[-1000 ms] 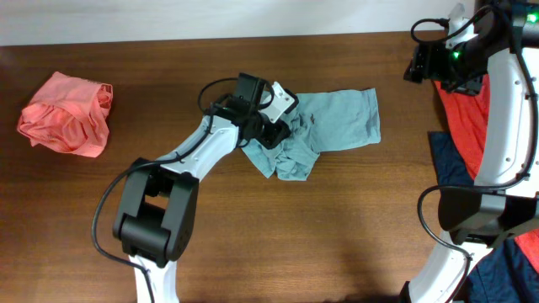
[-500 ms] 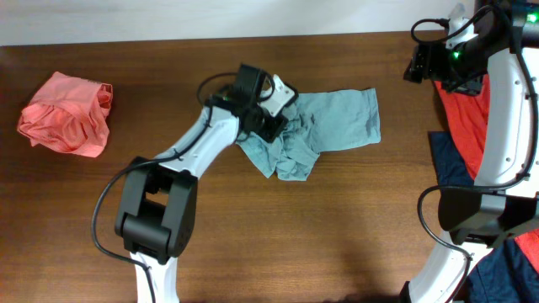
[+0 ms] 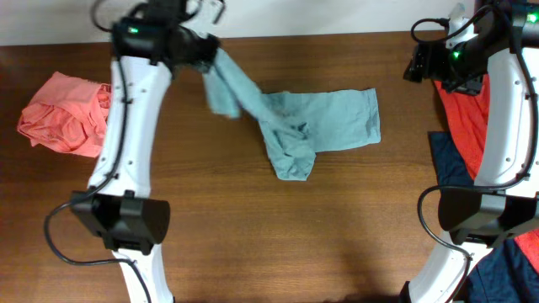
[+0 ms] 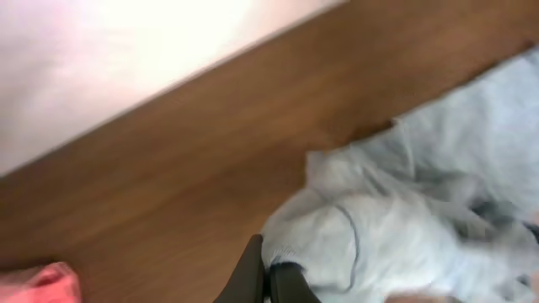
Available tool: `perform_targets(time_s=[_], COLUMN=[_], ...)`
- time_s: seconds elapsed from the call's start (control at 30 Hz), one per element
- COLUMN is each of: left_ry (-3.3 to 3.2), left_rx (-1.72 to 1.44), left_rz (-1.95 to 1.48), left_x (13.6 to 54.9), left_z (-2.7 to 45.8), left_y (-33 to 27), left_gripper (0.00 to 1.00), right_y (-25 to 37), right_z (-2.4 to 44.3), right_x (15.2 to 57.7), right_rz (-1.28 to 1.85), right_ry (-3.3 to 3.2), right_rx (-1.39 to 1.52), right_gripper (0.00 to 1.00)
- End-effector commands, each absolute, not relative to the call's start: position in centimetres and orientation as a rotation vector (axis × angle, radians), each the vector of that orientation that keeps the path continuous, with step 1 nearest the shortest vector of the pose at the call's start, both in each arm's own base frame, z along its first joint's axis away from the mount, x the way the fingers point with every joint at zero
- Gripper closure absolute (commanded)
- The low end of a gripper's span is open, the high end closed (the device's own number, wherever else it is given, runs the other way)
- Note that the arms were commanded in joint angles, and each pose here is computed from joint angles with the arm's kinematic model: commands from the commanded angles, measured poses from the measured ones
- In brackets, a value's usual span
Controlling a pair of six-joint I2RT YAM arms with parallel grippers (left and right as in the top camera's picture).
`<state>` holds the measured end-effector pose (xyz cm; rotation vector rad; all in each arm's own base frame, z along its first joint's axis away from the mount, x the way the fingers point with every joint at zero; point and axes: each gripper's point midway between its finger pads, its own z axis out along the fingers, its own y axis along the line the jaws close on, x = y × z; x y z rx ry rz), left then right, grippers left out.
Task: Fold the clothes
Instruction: 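Reach the right gripper to the shirt and grasp another edge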
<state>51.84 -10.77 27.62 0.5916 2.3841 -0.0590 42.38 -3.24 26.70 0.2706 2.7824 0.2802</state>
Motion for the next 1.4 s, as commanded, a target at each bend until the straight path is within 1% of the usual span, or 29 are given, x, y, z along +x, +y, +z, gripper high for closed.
perform_targets(time_s=[0.0,0.07,0.1,0.13,0.23,0.4,0.5,0.63,0.8,0.97,1.1,1.23,1.37], left_ry=[2.337,2.32,2.312,2.303,2.289,2.259,2.25,2.237,2.259,2.259,2.259,2.259,2.257], left_rx=[0.589,0.585,0.584,0.582,0.578,0.571,0.569,0.545,0.394,0.394,0.395,0.397,0.401], left_rz=[-0.003,-0.001,0.0,0.001,0.002,0.005,0.005,0.004,-0.029,-0.042,-0.043,-0.049,-0.06], left_x=[51.9,52.0,52.0,52.1,52.4,52.9,53.1,53.4,53.9,53.9,53.9,53.9,53.8], left_z=[29.9,30.5,30.8,31.0,31.3,31.8,32.0,32.3,32.5,32.5,32.5,32.5,32.5], left_y=[-9.7,-9.7,-9.7,-9.8,-9.8,-9.9,-9.9,-9.6,-7.8,-7.7,-7.7,-7.8,-7.9], left_gripper=[0.99,0.99,0.99,0.99,0.99,0.99,0.99,0.99,0.99,0.99,0.99,0.99,0.99], right_y=[-1.2,0.6,1.2,2.2,4.9,10.5,13.3,17.4,21.0,24.4,26.4,27.6,28.3], right_z=[28.5,28.8,28.8,28.8,28.6,27.1,25.2,20.7,15.0,12.7,10.8,9.7,8.8], right_x=[41.6,41.2,40.9,40.6,40.3,38.9,38.3,37.3,36.6,37.3,38.6,39.9,40.8], right_rz=[0.423,0.534,0.561,0.576,0.596,0.597,0.565,0.588,0.604,0.597,0.526,0.489,0.485], right_ry=[2.741,2.736,2.739,2.75,2.765,2.809,2.845,2.895,2.892,2.736,2.616,2.516,2.438], right_rx=[0.16,0.067,0.036,-0.018,-0.113,-0.379,-0.495,-0.637,-0.768,-0.952,-1.019,-1.037,-1.047], right_gripper=[0.17,0.21,0.21,0.24,0.24,0.24,0.24,0.25,0.25,0.25,0.26,0.33,0.45])
